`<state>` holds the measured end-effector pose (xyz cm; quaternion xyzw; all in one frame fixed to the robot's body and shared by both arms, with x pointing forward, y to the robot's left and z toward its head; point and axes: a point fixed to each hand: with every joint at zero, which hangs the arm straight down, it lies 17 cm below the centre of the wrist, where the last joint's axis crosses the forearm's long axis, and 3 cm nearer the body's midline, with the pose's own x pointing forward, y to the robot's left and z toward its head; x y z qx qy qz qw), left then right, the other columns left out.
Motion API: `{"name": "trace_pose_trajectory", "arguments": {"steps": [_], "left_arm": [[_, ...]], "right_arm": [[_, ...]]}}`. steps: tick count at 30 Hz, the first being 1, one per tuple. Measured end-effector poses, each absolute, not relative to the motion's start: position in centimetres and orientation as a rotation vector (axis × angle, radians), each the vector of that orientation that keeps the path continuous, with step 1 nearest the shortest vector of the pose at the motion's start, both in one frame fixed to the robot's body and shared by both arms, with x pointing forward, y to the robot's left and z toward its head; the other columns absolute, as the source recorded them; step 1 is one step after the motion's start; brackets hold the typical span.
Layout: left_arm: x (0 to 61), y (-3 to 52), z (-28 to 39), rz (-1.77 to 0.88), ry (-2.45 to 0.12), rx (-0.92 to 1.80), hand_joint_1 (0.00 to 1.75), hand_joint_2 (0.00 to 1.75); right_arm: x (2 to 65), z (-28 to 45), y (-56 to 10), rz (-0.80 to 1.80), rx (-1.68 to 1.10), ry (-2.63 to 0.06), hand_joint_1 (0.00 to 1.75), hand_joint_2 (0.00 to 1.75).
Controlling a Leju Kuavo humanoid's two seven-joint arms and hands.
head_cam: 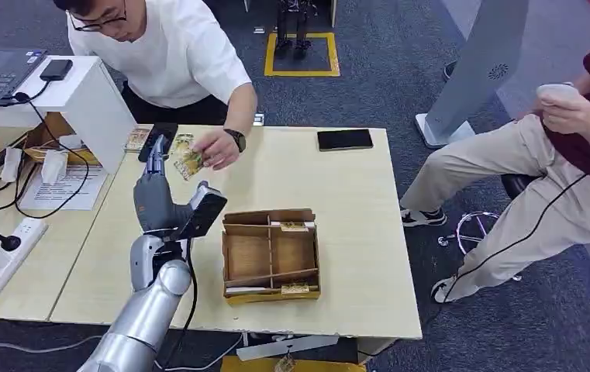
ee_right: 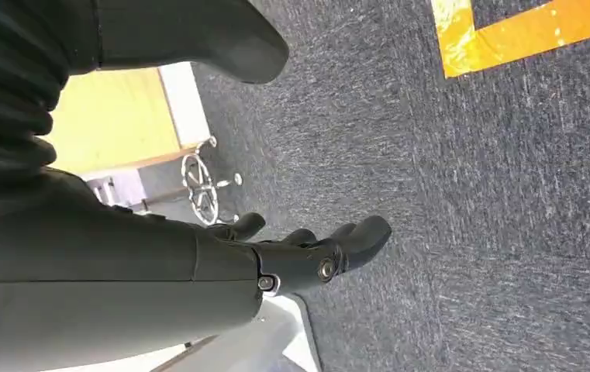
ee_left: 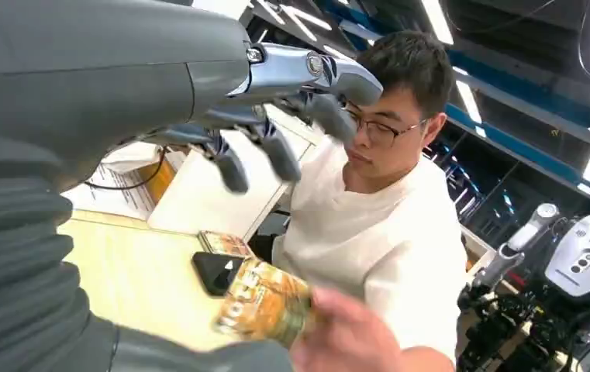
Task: Pass the card to the sensor for recognition and then transmit it.
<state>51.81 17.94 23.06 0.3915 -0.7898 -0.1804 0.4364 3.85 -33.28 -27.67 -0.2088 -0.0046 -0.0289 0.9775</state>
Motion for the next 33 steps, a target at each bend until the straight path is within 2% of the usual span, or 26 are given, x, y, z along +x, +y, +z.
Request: {"name": "trace_pose_trajectory", "arguments": {"steps": [11, 18, 27, 33], "left_arm": [[49.3, 19.9, 24.6, -0.205, -2.068, 0.812, 0.0, 1.75], [47.8, 20.7, 25.4, -0.147, -2.116, 0.789, 0.0, 1.75], [42.0, 23.9, 27.6, 0.178, -2.281, 0.635, 0.0, 1.75], [38.5, 24.1, 28.3, 0.243, -2.343, 0.593, 0.0, 1.75]], "right_arm": [[3.8, -27.7, -33.4, -0.073, -0.424, -0.014, 0.0, 1.75], [3.9, -27.6, -33.5, -0.076, -0.428, -0.015, 0.0, 1.75], [3.5, -27.6, -33.8, -0.105, -0.443, -0.008, 0.0, 1.75], [3.5, -27.6, -33.7, -0.116, -0.442, -0.011, 0.0, 1.75]]}}
